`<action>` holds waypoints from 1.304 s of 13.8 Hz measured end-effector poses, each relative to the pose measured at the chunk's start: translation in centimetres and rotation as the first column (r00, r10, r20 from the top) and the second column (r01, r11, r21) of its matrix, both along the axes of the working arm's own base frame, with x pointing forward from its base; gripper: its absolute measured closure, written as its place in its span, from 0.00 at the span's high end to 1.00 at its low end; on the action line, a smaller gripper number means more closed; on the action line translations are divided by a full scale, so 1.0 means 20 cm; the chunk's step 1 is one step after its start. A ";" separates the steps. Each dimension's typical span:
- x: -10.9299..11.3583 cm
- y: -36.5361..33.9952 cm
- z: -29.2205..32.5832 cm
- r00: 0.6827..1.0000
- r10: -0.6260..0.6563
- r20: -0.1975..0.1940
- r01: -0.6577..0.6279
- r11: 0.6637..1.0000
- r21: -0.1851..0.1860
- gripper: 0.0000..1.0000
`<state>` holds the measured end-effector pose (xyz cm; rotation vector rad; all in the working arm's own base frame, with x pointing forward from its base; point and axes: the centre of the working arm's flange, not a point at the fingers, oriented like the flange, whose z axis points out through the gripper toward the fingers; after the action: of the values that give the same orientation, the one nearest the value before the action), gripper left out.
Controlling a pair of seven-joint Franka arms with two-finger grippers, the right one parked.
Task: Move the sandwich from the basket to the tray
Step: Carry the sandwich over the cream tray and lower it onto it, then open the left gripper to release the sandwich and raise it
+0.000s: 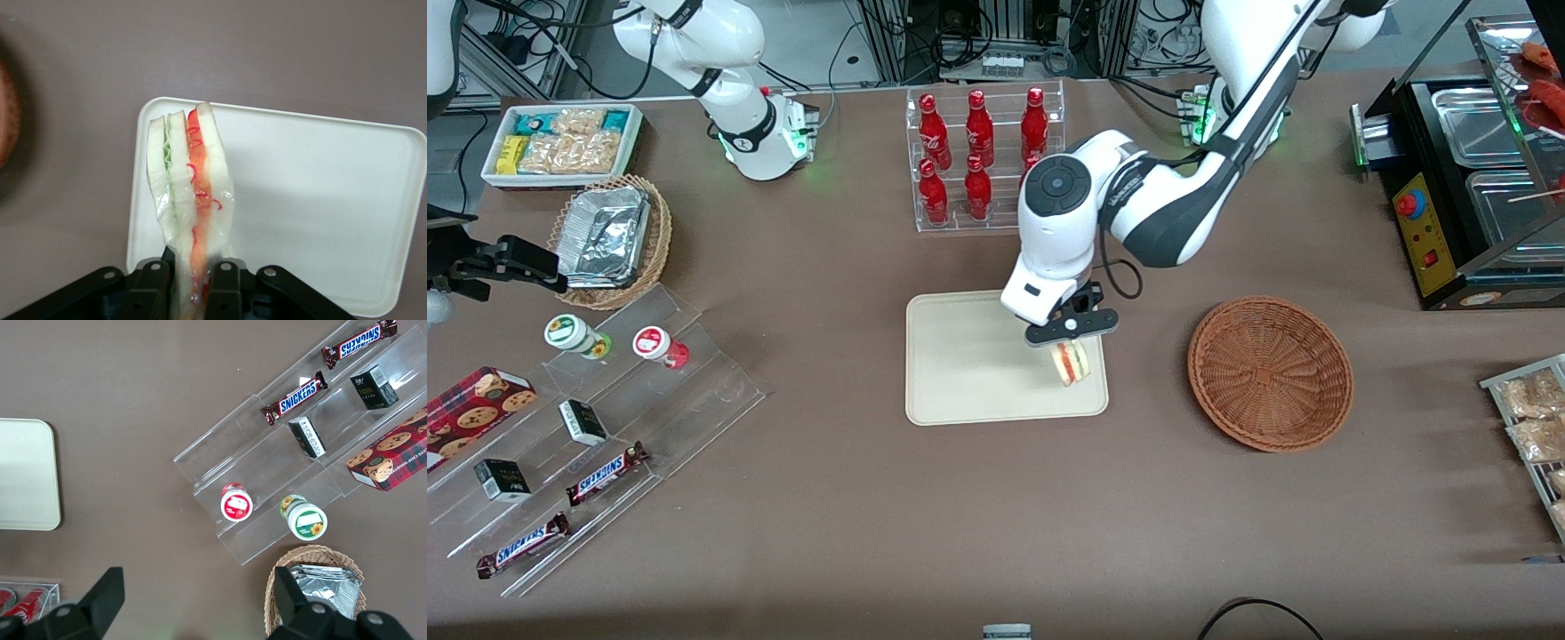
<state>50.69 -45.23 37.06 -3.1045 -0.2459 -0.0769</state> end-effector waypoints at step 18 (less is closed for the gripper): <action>-0.21 -0.39 -0.61 0.961 -0.272 0.054 0.272 0.962 0.000 0.18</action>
<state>46.40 -52.97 24.94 -3.1241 0.1831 -0.1657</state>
